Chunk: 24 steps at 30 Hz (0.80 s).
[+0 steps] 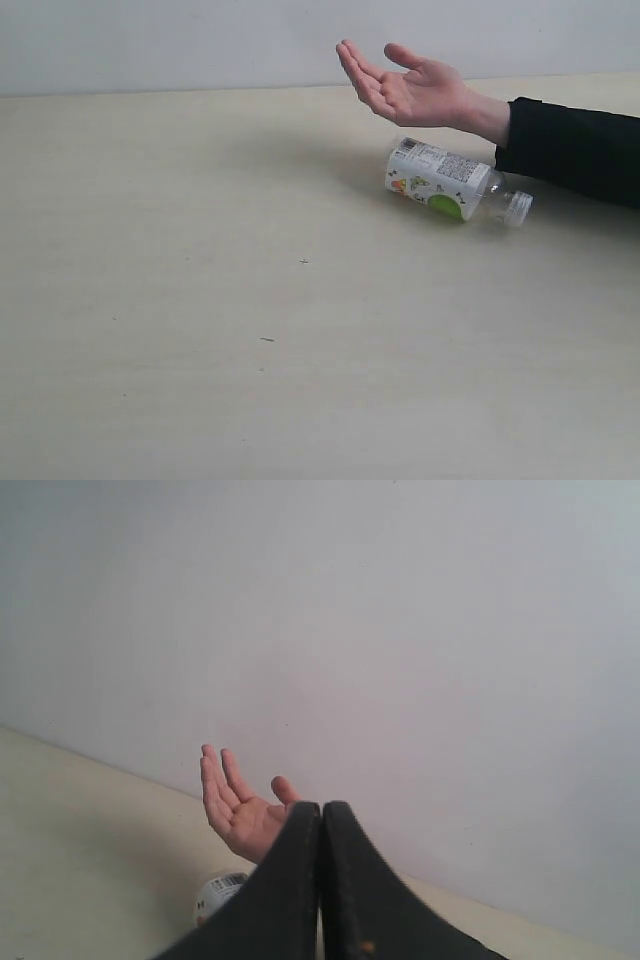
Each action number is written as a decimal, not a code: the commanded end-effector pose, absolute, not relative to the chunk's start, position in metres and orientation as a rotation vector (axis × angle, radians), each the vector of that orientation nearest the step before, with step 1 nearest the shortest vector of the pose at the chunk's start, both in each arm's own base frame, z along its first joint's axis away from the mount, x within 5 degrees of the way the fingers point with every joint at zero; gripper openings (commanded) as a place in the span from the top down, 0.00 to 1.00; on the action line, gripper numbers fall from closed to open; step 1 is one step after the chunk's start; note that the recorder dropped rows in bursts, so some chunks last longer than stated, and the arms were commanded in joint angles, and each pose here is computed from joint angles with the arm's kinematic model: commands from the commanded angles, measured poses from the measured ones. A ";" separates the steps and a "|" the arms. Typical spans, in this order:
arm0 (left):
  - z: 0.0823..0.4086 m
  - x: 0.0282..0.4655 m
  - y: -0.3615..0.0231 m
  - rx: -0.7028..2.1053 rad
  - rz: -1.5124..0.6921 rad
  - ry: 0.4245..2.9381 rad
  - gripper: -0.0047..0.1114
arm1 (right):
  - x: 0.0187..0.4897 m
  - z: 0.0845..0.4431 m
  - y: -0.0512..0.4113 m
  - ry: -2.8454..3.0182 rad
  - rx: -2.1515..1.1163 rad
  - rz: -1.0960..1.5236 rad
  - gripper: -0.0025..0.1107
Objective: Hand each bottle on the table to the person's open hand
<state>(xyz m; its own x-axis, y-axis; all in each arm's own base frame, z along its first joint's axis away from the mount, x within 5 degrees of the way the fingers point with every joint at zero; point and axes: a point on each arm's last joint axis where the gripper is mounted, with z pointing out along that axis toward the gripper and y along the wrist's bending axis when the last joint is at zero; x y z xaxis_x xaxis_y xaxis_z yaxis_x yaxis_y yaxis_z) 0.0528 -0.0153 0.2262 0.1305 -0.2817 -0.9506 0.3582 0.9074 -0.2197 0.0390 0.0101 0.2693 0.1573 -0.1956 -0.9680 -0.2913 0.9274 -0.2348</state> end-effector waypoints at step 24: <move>0.207 0.056 -0.014 -0.052 -0.415 1.573 0.96 | 0.039 0.268 0.010 1.432 -0.410 0.078 0.98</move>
<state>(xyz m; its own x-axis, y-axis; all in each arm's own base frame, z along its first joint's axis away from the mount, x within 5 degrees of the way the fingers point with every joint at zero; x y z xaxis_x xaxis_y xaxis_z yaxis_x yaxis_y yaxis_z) 0.0552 -0.0144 0.2079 -0.0504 -0.2856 -0.9570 0.2272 0.9298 -0.2895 0.0392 0.0099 0.2684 0.1477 -0.1992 -0.9688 -0.2911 0.9274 -0.2350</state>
